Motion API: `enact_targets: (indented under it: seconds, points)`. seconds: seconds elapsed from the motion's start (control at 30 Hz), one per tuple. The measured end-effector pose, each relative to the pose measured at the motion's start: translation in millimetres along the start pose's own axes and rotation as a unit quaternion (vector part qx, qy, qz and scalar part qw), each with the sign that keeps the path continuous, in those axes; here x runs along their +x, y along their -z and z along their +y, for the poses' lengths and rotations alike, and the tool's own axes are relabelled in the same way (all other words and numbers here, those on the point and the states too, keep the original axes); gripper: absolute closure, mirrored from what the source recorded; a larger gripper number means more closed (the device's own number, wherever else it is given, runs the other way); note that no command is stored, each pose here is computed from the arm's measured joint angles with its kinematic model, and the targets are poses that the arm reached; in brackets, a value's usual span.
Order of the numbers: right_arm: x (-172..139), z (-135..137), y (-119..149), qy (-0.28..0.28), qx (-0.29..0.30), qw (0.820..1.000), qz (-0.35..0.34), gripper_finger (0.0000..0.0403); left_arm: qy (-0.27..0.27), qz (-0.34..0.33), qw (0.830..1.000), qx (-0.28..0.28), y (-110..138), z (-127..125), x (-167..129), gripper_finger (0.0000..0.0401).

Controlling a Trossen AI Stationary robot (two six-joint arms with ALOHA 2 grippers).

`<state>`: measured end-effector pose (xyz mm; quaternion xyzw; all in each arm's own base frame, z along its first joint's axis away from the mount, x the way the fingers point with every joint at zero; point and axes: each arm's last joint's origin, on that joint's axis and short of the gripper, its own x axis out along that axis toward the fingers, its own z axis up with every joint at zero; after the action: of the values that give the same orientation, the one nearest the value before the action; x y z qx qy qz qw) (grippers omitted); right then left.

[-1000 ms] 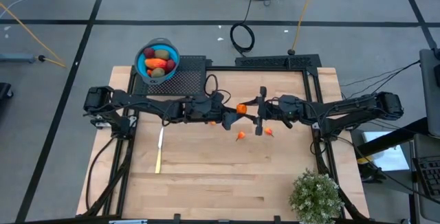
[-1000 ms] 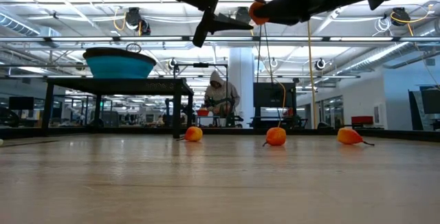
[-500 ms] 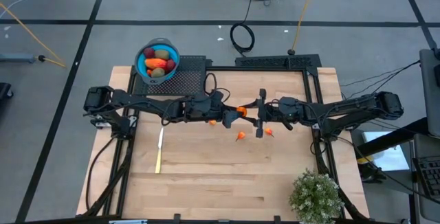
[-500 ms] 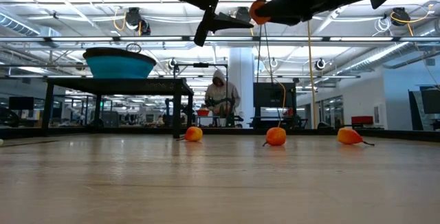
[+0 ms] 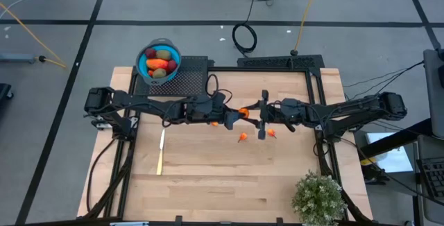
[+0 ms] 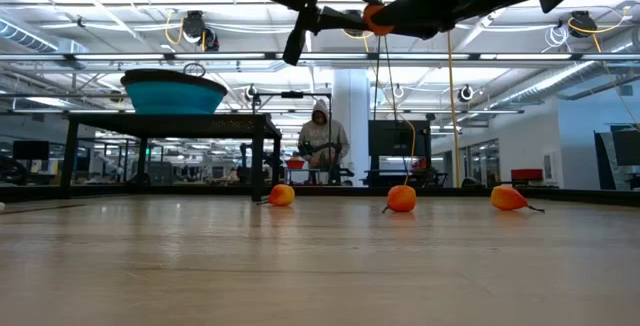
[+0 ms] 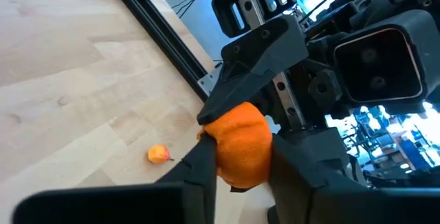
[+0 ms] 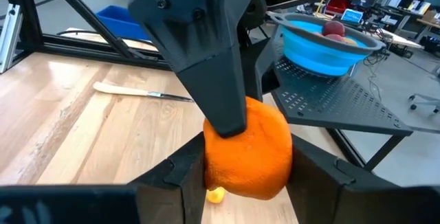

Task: Pick & Place Fruit
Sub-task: Put the tangerine into the blue strainer bowl on the shelf

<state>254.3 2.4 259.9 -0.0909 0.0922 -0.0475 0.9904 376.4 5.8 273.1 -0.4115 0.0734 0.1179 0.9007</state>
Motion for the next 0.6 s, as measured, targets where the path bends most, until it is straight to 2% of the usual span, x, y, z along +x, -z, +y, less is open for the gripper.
enact_targets:
  seconds: [0.13,0.33,0.6]
  points:
    - [-0.1,0.7,0.2,-0.002,0.020,1.000,0.002,0.0237,0.003,0.005,1.000,-0.002,0.7,-0.3,-0.1,0.0327]
    - [-0.4,0.3,1.5,0.015,0.045,0.999,0.011,0.0199,0.001,0.010,1.000,-0.009,3.1,-1.0,-0.4,0.0319]
    - [-2.9,1.0,9.2,0.014,0.070,0.996,0.056,0.0141,-0.001,0.018,1.000,-0.008,5.4,-1.2,-0.7,0.0322]
